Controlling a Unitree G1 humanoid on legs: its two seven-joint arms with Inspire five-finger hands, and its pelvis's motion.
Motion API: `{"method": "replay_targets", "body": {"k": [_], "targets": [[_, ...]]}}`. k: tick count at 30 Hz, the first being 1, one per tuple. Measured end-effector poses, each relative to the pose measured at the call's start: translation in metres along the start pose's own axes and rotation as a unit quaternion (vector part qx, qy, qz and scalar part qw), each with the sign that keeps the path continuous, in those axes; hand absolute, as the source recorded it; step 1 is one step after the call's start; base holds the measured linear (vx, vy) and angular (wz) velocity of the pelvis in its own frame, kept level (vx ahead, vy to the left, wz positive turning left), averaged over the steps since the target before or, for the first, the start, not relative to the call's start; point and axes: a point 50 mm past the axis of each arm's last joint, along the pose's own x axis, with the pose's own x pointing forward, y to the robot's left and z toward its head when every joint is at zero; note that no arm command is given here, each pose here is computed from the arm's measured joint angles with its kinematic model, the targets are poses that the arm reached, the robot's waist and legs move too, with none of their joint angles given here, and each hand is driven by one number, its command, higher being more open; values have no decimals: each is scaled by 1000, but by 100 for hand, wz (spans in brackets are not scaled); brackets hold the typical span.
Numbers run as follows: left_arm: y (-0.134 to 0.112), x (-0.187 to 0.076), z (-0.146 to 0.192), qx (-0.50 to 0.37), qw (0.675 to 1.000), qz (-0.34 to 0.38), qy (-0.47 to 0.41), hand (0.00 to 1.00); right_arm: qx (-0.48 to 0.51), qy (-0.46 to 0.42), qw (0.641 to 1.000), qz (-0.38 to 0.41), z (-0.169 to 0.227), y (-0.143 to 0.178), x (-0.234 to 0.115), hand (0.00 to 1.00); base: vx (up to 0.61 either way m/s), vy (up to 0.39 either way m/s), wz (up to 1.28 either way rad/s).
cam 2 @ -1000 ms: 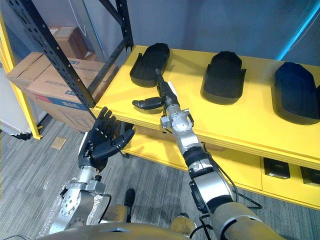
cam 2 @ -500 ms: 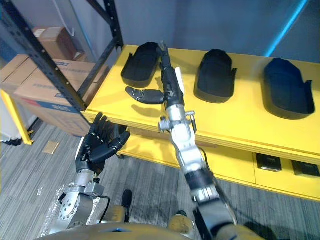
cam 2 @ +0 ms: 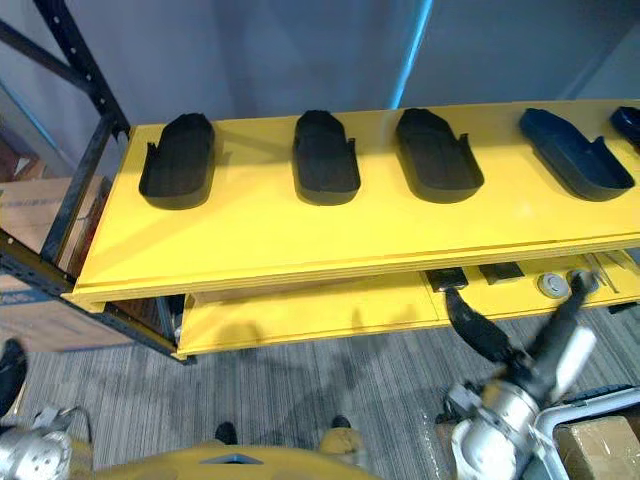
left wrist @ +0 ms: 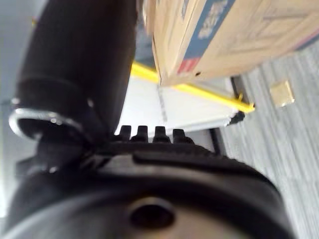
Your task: Walk over and take three plastic housings, then place them on the shelf
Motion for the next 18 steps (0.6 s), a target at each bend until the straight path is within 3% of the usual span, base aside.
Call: {"method": "replay_targets", "body": {"k": [5,7,9,12,15,18], "targets": [[13,-18,-47,31,993,-23,115,100,-64,182,981,28,-75,-17,-33,100,-36,-9,-11],[15,-29,-67,45,984,-38,168,100,-70,295,952,43,-112,-17,-55,100,0,0,0],[20,-41,-90,74,968,-65,231,100,-63,448,891,51,-152,-18,-87,100,-54,-28,3],[29,-58,-117,111,936,-102,317,100,-42,570,819,61,-176,-17,-125,100,-9,-23,22],[46,-78,-140,156,888,-149,407,100,21,631,774,50,-182,-11,-149,100,19,-11,16],[53,-88,-150,158,849,-193,466,100,42,645,761,57,-182,-9,-149,100,35,2,5]]}}
